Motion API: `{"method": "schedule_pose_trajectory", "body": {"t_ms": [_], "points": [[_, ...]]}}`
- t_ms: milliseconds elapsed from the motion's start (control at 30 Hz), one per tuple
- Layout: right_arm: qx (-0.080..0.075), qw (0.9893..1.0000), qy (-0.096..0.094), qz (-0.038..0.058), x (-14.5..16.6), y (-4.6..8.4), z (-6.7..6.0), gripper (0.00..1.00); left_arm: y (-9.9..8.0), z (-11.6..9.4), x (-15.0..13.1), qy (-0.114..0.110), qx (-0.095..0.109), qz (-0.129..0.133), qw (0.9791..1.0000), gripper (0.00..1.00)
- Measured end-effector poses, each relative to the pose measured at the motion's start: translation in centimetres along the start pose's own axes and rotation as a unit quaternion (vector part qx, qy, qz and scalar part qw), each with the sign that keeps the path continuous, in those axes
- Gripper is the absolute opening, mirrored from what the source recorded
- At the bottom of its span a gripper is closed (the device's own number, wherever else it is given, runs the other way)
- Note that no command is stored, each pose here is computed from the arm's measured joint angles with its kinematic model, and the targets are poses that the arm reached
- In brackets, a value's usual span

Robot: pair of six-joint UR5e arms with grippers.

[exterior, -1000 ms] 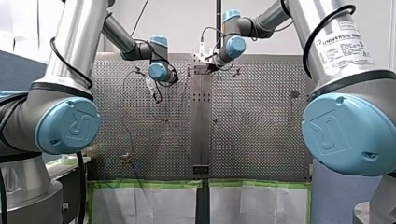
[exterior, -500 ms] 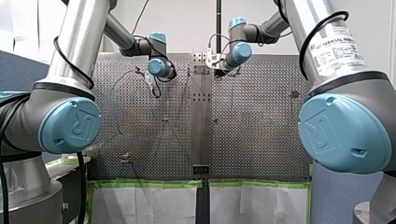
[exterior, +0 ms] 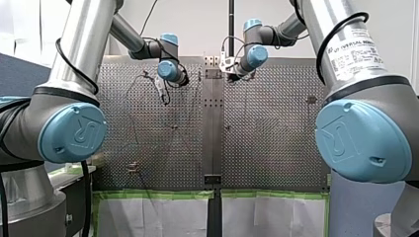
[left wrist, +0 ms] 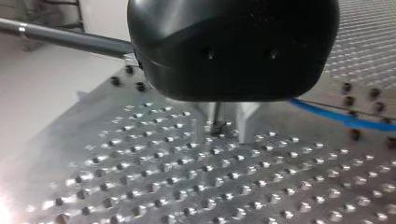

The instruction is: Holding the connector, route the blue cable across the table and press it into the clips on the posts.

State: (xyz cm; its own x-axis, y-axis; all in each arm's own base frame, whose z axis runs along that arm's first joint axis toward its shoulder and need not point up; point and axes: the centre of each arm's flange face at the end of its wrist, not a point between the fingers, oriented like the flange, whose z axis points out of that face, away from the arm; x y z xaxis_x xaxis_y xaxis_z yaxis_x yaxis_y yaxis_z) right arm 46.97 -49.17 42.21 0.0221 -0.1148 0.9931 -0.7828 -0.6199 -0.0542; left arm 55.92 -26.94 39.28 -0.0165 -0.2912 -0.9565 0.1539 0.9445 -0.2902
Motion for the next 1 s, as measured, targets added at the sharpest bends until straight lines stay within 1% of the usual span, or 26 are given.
{"method": "schedule_pose_trajectory", "body": {"t_ms": [33, 67, 200, 333, 467, 600, 700, 1000], "points": [[0.000, 1.0000, 0.000, -0.0004, 0.0, 0.0, 0.0, 0.00, 0.0, -0.1, 0.1, 0.004, -0.002, 0.004, 1.0000, 0.97], [-0.001, 1.0000, 0.001, -0.0006, 0.1, 0.1, 0.0, 0.00, -0.1, -0.3, 0.1, 0.009, -0.005, 0.009, 0.9999, 1.00], [-0.004, 1.0000, 0.003, -0.0011, 0.4, 0.5, -0.1, 0.00, -0.5, -1.2, 0.3, 0.025, -0.012, 0.018, 0.9995, 1.00], [-0.009, 0.9999, 0.005, -0.0010, 0.6, 1.0, -0.2, 0.00, -1.0, -2.9, 0.2, 0.041, -0.019, 0.021, 0.9988, 1.00], [-0.013, 0.9999, 0.005, -0.0007, 0.7, 1.5, -0.2, 0.00, -1.9, -4.5, -0.3, 0.049, -0.011, 0.020, 0.9985, 1.00], [-0.015, 0.9999, 0.005, -0.0004, 0.7, 1.9, -0.2, 0.00, -2.8, -5.5, -0.1, 0.062, -0.002, 0.024, 0.9978, 1.00], [-0.016, 0.9999, 0.005, -0.0004, 0.7, 2.0, -0.2, 0.00, -3.6, -6.5, -0.4, 0.064, 0.005, 0.024, 0.9977, 1.00], [-0.017, 0.9998, 0.007, -0.0004, 1.0, 2.2, -0.3, 0.00, -5.1, -9.2, -1.6, 0.056, 0.020, 0.017, 0.9981, 1.00]]}}
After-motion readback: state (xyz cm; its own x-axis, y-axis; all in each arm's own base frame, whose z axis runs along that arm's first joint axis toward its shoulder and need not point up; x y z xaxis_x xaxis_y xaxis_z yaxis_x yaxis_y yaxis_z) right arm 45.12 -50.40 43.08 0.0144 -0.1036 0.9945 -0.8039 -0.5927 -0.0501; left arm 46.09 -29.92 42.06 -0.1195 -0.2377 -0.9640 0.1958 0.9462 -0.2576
